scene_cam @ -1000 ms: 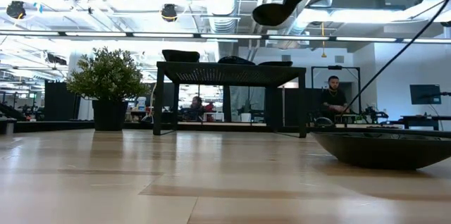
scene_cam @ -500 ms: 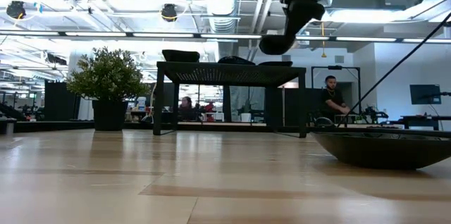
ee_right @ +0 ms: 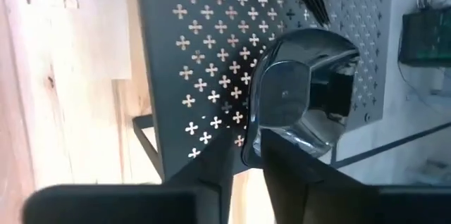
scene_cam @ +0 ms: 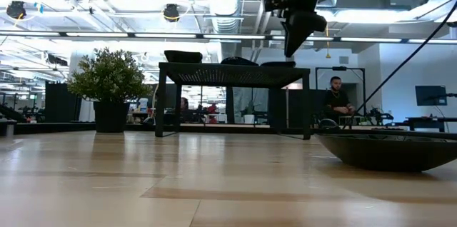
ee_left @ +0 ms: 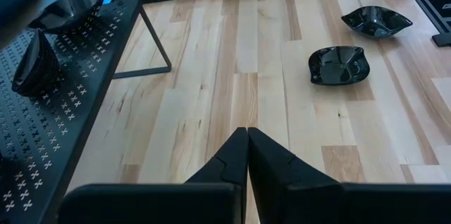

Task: Pick & Place Mini shaped plates
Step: Stack the leaf shaped plate on top of the leaf shaped plate on the shelf, then stack the leaf shaped plate on top of the leaf shaped plates on the shelf

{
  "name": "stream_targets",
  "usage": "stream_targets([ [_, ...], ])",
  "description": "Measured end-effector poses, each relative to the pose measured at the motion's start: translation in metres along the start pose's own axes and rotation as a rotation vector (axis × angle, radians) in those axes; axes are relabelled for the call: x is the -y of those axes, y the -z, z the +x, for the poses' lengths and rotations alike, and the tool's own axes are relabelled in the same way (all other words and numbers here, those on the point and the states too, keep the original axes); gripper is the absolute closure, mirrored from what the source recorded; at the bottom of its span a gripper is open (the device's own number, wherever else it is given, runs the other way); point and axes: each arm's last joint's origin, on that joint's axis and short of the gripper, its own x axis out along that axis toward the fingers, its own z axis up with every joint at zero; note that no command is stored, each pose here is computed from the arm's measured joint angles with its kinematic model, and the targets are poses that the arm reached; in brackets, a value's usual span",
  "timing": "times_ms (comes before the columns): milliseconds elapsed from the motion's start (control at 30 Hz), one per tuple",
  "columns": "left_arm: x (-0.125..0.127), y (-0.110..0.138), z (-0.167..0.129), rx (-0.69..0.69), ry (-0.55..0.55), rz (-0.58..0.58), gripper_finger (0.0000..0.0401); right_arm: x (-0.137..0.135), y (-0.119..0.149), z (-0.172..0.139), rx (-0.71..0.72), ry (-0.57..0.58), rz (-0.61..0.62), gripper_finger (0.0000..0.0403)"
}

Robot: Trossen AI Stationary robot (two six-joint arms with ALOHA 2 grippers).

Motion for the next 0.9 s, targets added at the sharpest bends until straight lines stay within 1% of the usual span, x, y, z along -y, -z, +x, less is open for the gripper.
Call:
stream_targets([
  [100,0.0,0.0,0.0,0.001,0.0,-0.001,0.0389,-0.003,0.0,-0.005,0.012,-0.001,0.02,0.0321],
  [167,0.0,0.0,0.0,0.002,-0.001,-0.001,0.0389,-0.008,-0.001,-0.013,0.037,0.003,0.025,0.031],
  [267,0.0,0.0,0.0,0.003,0.0,-0.003,0.0389,-0.019,0.0,-0.028,0.07,-0.018,0.083,0.0299],
  [333,0.0,0.0,0.0,0.003,0.0,-0.007,0.0389,-0.031,0.001,-0.038,0.079,-0.061,0.157,0.0296],
  [400,0.0,0.0,0.0,0.003,0.0,-0.008,0.0389,-0.048,0.001,-0.048,0.084,-0.133,0.207,0.0295],
  [533,0.0,-0.001,0.0,0.005,0.0,-0.011,0.0389,-0.094,0.003,-0.064,0.013,-0.231,0.25,0.0295],
  [600,0.0,-0.001,0.0,0.006,0.0,-0.011,0.0389,-0.122,0.003,-0.068,-0.042,-0.277,0.284,0.0295],
  [700,0.0,-0.001,0.0,0.009,0.0,-0.013,0.0389,-0.166,0.001,-0.077,-0.078,-0.342,0.351,0.0295],
  [800,0.0,-0.001,0.0,0.013,0.001,-0.015,0.0389,-0.215,-0.002,-0.081,-0.068,-0.39,0.373,0.0294],
  [900,0.0,-0.002,0.0,0.019,0.001,-0.018,0.0389,-0.266,-0.004,-0.077,-0.06,-0.421,0.38,0.0294],
])
